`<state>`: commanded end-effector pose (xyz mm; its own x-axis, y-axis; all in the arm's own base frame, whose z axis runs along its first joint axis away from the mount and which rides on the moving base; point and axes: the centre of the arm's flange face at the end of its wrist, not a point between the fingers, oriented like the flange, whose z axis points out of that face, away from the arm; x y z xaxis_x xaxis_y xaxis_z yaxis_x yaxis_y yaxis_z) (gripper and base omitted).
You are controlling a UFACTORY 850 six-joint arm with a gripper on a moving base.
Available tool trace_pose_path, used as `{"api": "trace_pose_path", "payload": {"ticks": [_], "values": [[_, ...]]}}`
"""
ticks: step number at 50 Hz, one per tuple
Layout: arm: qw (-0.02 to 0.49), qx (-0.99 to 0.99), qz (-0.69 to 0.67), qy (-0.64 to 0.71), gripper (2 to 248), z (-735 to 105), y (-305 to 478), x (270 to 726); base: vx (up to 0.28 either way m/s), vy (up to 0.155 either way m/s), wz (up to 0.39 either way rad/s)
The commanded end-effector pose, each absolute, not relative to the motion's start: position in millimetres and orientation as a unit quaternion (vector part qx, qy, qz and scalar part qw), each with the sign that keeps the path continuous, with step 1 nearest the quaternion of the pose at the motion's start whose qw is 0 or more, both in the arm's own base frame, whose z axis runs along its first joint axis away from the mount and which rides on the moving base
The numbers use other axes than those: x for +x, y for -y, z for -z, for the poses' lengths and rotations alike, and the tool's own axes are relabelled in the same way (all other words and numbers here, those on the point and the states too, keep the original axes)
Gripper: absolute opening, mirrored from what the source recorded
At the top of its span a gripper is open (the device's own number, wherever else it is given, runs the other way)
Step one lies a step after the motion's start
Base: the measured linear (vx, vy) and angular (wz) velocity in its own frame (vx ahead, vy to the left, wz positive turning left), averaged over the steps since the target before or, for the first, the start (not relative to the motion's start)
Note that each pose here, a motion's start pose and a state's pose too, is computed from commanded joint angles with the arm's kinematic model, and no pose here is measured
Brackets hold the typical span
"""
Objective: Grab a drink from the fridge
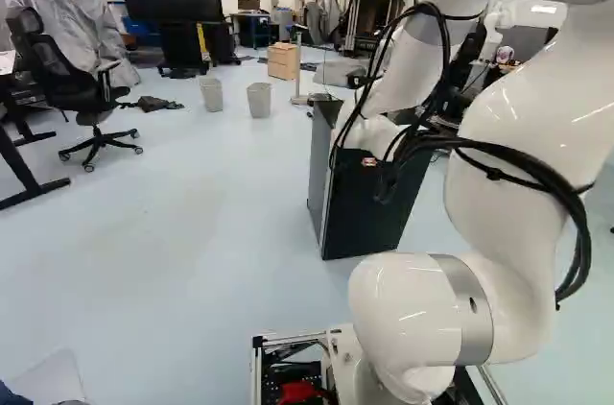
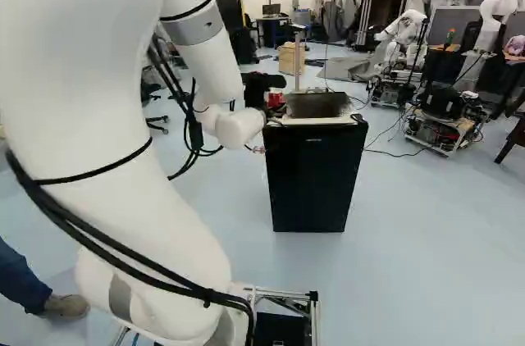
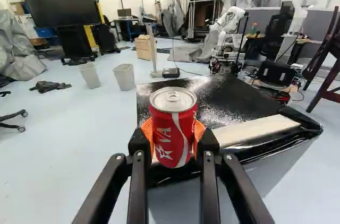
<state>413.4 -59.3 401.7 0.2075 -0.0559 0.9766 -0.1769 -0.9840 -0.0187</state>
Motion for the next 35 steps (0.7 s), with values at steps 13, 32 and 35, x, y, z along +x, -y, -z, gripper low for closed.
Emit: {"api": "trace_pose_path", "payload": {"ticks": [13,32,35], "values": [[0.034,0.788,-0.613,0.054,94,-396,38,373,0.000,0.000,0.000],[0.017,0.801,-0.598,0.028,94,-384,17,324,0.000,0.000,0.000],[0.015,0.803,-0.596,0.025,94,-382,15,318,0.000,0.000,0.000]]}}
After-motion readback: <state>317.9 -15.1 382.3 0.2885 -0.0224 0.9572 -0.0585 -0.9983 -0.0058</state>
